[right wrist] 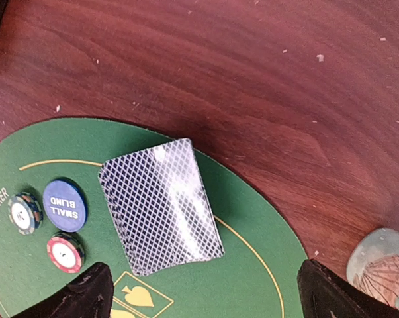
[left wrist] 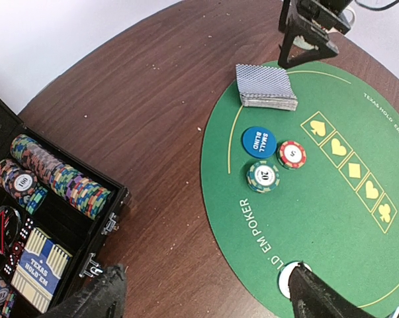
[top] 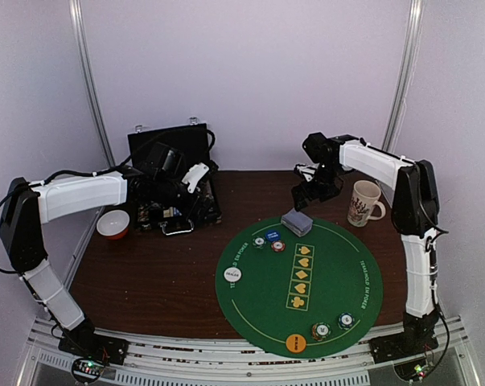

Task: Distribute texas hold em gaming equipment
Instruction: Pick up the poker card from the poker table mat.

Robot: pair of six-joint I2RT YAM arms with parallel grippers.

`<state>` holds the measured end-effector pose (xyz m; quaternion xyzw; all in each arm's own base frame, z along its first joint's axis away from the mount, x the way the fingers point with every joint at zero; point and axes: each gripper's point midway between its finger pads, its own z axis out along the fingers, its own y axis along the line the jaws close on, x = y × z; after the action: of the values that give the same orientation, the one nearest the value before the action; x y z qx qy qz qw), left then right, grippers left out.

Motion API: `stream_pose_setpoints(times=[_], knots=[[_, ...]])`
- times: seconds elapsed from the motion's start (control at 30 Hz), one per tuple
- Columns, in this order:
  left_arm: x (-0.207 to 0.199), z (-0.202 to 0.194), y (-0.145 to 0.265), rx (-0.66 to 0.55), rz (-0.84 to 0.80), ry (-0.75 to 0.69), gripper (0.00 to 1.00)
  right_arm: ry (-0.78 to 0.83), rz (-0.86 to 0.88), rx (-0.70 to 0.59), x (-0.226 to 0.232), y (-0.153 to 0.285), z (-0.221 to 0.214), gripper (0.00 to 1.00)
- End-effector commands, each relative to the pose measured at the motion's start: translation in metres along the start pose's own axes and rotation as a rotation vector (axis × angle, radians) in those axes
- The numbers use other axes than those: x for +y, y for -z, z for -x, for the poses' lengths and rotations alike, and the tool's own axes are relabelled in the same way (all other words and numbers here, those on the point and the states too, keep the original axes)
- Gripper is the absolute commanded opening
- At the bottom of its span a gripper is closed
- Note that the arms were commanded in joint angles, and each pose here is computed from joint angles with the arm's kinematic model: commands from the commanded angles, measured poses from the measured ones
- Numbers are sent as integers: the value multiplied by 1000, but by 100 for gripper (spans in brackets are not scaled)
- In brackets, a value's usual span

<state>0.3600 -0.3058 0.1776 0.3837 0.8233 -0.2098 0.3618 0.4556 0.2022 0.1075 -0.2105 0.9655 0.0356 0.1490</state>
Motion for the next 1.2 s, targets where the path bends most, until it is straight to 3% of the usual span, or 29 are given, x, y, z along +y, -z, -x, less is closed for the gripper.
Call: stream_pose_setpoints(times=[0.0, 0.77, 1.17], knots=[[4, 15, 5, -39, 10, -25, 88, 90, 119, -10, 15, -17, -3, 100], [5, 10, 0, -27, 0, -25, 88, 134, 230, 29, 27, -66, -32, 100], [7, 10, 0, -26, 6, -22, 88, 186, 114, 43, 28, -78, -43, 95]])
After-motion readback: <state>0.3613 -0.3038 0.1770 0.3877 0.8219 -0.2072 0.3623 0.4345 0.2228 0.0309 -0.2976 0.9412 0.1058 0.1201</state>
